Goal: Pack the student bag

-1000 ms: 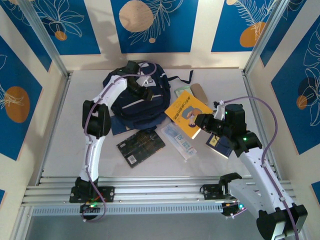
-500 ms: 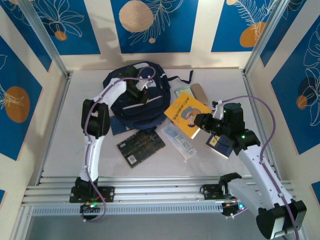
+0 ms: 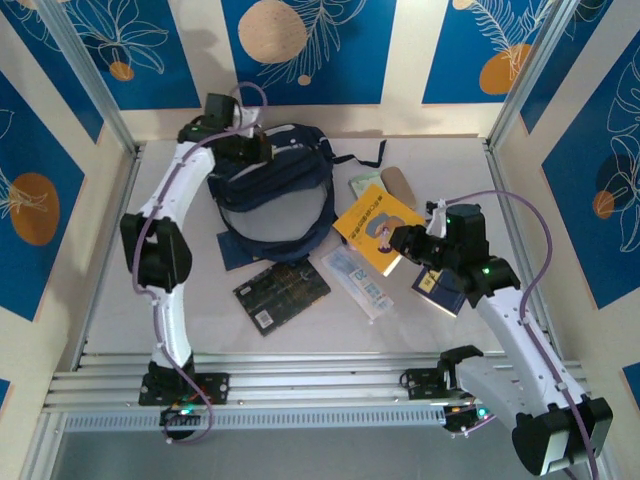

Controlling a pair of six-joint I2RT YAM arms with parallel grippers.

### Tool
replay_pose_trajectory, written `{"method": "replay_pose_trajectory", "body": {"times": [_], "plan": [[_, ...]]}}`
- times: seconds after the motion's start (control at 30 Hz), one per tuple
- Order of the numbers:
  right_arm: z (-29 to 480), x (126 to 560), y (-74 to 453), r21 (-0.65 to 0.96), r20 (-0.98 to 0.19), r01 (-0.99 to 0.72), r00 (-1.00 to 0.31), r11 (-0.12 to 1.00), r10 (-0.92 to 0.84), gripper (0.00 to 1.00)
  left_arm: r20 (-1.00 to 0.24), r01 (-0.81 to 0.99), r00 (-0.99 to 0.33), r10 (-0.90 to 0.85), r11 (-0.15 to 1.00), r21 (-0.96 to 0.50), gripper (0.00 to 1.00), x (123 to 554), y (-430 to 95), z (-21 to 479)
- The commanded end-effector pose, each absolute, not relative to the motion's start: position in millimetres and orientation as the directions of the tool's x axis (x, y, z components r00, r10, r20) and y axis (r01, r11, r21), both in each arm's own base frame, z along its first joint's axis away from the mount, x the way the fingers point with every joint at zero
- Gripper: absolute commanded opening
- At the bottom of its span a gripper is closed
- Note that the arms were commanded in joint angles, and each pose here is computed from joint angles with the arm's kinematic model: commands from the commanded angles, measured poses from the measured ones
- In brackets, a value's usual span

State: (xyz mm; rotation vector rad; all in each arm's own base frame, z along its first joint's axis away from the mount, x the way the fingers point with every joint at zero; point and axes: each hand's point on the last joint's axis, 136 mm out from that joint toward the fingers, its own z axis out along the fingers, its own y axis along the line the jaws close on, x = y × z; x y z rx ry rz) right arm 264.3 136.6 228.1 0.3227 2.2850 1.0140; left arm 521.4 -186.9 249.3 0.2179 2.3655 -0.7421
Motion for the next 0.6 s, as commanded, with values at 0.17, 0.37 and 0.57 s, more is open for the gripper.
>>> {"method": "replay_pose_trajectory", "body": {"times": [0.17, 0.37, 0.57], "plan": [[284.6, 290.0, 166.8, 0.831, -0.437, -0.158, -0.78, 0.534, 0.448, 0.0, -0.745, 0.315, -0.635, -0.204, 0.812, -0.491, 0.0, 516.4, -172.5, 352.1], [301.6, 307.3, 206.1, 0.877, -0.375, -0.186, -0.842, 0.444, 0.388, 0.0, -0.753, 0.335, -0.616, -0.231, 0.789, -0.516, 0.0, 507.4, -174.8, 375.0], [285.9, 342.7, 240.0, 0.905, -0.267, -0.112, -0.9, 0.41, 0.345, 0.0, -0.737, 0.356, -0.629, -0.248, 0.75, -0.557, 0.0, 497.8, -183.7, 383.3]]}}
